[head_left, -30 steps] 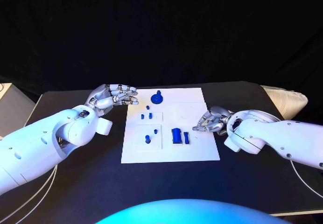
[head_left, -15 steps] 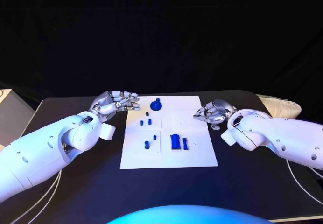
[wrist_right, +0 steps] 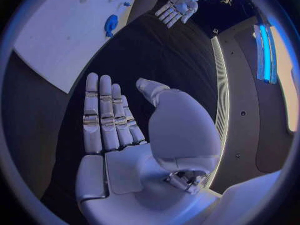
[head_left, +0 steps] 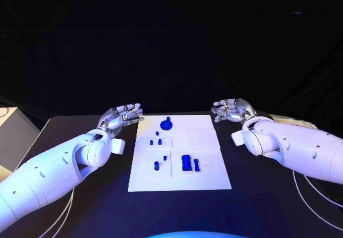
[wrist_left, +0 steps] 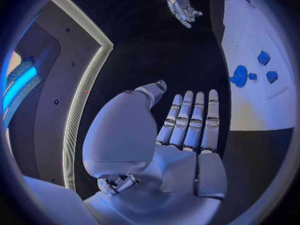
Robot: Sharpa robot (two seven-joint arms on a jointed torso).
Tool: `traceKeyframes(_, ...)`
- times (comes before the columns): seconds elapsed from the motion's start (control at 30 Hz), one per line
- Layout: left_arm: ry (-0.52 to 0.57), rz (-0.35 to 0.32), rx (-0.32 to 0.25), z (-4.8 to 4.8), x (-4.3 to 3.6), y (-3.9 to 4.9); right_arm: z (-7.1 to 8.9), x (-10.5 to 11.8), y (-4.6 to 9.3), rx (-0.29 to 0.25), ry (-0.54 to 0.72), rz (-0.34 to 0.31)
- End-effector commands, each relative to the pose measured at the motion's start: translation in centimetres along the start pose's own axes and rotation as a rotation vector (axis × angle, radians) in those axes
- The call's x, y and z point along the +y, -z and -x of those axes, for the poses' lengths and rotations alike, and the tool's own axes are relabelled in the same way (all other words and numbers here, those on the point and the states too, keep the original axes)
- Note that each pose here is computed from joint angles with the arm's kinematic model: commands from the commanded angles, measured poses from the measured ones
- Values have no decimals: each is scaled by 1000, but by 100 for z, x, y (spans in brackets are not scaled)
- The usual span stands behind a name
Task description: Assemble the parts on the task board
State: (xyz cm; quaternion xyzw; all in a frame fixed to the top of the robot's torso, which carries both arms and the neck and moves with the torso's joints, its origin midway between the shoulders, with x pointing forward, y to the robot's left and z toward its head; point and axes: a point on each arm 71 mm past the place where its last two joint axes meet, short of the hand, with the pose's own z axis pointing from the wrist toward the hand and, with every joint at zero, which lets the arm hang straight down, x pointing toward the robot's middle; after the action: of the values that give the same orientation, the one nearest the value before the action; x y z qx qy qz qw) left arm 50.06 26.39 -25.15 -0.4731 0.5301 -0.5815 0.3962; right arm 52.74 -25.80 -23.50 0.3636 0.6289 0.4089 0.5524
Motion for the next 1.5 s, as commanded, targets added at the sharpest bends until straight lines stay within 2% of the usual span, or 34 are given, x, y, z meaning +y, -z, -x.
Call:
traceKeyframes(0.03, -1, -1, 5, -22, -13, 2, -18, 1, 21, 3, -2, -2)
traceKeyframes(0.2, -5, -12, -18, -127, -48, -7, -134, 55, 97, -11, -77, 17)
traceKeyframes(0.37, -15, -27, -59, -299, -96, -3, -316, 150, 240, -39, -199, 37)
traceKeyframes(0.57, -51, -36, -137, -576, -149, 62, -539, 289, 464, -83, -354, 42)
traceKeyframes(0.77, -95, -30, -199, -750, -164, 155, -630, 354, 576, -104, -418, 36)
traceKeyframes(0.97, -117, -25, -224, -813, -166, 204, -636, 358, 584, -105, -422, 35)
traceKeyframes(1.5, -119, -25, -226, -816, -166, 207, -636, 358, 584, -105, -422, 35)
